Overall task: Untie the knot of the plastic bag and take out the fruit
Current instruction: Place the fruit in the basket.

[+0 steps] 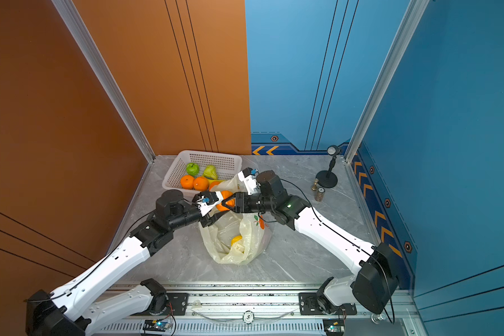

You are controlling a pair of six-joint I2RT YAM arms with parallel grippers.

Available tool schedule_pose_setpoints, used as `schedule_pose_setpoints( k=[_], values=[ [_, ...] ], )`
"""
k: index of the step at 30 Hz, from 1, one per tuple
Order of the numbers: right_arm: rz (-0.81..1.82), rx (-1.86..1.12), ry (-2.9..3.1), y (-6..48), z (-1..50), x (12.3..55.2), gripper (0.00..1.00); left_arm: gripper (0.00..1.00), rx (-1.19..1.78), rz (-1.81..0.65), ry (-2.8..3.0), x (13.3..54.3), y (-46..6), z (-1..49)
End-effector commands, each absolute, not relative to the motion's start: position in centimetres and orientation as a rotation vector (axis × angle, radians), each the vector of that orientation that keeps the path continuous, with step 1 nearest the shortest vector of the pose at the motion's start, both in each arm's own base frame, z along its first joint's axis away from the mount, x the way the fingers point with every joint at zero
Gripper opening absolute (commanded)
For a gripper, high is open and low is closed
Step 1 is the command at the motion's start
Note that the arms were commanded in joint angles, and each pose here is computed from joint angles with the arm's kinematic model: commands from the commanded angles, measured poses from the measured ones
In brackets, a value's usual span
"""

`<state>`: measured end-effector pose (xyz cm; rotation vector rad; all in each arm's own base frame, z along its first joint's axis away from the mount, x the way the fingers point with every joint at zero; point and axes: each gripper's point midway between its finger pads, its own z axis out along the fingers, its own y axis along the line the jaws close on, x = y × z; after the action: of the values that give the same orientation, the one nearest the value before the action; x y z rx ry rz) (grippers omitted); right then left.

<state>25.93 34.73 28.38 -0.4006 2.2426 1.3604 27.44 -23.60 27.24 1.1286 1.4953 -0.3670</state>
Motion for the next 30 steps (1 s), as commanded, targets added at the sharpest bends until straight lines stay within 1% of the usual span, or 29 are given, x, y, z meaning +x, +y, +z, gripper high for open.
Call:
schedule_pose_setpoints(
  k=[1, 3, 7, 13, 17, 22, 27, 30],
  values=[
    [1.405, -0.496, 2.266, 35.4, 28.7, 23.8, 0.53, 0.56, 1.108, -0.347, 1.425, 27.9, -23.9, 29.9],
    [1.397, -0.488, 2.257, 35.3, 29.0, 24.1, 0.57, 0.55, 1.092, -0.335, 1.427, 28.1, -23.7, 30.1],
    [1.357, -0.462, 2.211, 35.0, 30.1, 25.0, 0.76, 0.53, 0.947, -0.282, 1.498, 30.0, -22.1, 31.1],
    [1.286, -0.38, 2.115, 33.8, 32.0, 26.9, 0.88, 0.48, 0.624, -0.266, 1.663, 34.7, -17.6, 32.7],
    [1.257, -0.345, 2.092, 33.4, 32.4, 27.6, 0.92, 0.48, 0.389, -0.221, 1.806, 38.3, -13.6, 32.7],
    [1.228, -0.33, 2.096, 33.2, 32.2, 27.9, 0.96, 0.48, 0.147, -0.205, 1.971, 42.2, -8.7, 30.1],
    [1.181, -0.312, 2.105, 32.8, 31.8, 28.2, 0.99, 0.45, -0.073, -0.202, 2.165, 45.0, -5.0, 25.6],
    [1.167, -0.306, 2.116, 32.8, 31.6, 28.2, 1.0, 0.45, -0.15, -0.173, 2.259, 46.8, -3.6, 23.5]
  ],
)
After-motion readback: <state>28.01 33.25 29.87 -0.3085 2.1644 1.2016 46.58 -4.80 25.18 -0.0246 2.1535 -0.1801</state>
